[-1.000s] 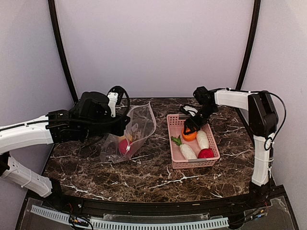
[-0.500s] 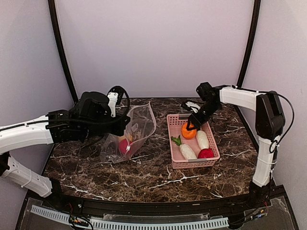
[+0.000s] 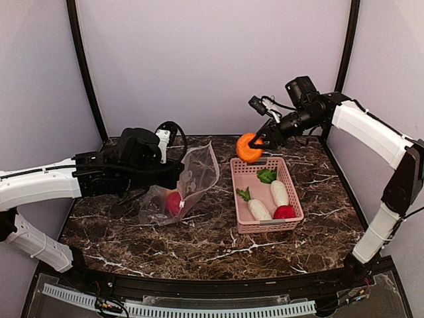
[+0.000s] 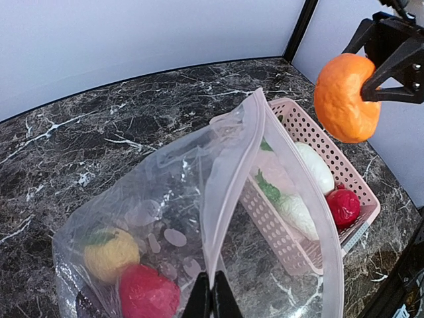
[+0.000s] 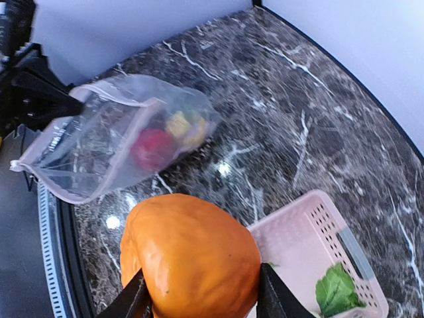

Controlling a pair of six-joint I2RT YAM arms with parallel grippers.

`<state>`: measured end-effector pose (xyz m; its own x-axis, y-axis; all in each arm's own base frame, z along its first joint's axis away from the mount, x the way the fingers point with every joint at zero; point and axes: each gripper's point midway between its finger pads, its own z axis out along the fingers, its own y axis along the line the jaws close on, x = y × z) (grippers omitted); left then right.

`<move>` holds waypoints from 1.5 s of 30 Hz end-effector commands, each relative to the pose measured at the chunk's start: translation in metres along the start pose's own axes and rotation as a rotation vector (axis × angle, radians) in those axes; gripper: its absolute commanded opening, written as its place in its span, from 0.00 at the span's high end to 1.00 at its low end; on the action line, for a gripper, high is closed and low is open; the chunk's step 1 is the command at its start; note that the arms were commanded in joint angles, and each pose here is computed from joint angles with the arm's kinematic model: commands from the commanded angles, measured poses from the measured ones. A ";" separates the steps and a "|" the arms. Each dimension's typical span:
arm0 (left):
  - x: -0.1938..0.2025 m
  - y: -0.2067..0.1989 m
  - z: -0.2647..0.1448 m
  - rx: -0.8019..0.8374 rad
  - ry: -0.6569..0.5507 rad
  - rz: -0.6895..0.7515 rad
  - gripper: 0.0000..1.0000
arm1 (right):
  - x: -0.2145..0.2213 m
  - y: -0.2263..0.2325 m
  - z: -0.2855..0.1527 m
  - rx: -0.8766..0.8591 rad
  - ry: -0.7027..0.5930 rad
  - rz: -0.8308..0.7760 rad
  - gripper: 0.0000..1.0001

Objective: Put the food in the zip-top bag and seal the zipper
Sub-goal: Place the fake vegetable in the zipper food storage bag.

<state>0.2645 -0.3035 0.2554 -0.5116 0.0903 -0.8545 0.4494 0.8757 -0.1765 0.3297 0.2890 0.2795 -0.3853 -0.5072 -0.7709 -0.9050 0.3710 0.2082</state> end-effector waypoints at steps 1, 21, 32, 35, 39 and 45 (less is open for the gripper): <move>-0.016 -0.007 -0.003 0.017 -0.032 -0.001 0.99 | -0.041 0.059 -0.007 -0.170 -0.102 -0.105 0.53; -0.030 -0.010 -0.015 0.041 -0.063 -0.030 0.99 | -0.065 0.088 0.086 -0.173 0.001 -0.218 0.51; -0.035 -0.007 -0.021 0.044 -0.096 -0.044 0.99 | -0.061 0.099 0.109 -0.105 0.059 -0.269 0.30; -0.034 -0.006 -0.022 0.040 -0.095 -0.040 0.99 | -0.064 0.100 0.107 -0.094 0.054 -0.275 0.30; -0.032 -0.003 -0.024 0.031 -0.095 -0.037 0.99 | -0.068 0.100 0.095 -0.060 0.039 -0.295 0.30; -0.025 0.004 -0.025 0.014 -0.091 -0.035 0.99 | -0.066 0.107 0.064 -0.022 0.005 -0.371 0.29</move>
<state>0.2632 -0.2998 0.2841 -0.4767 0.0349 -0.8784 0.4526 0.8663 -0.2112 0.2802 0.4296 0.2811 -0.1175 -0.6368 -0.7621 -0.9882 0.1512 0.0259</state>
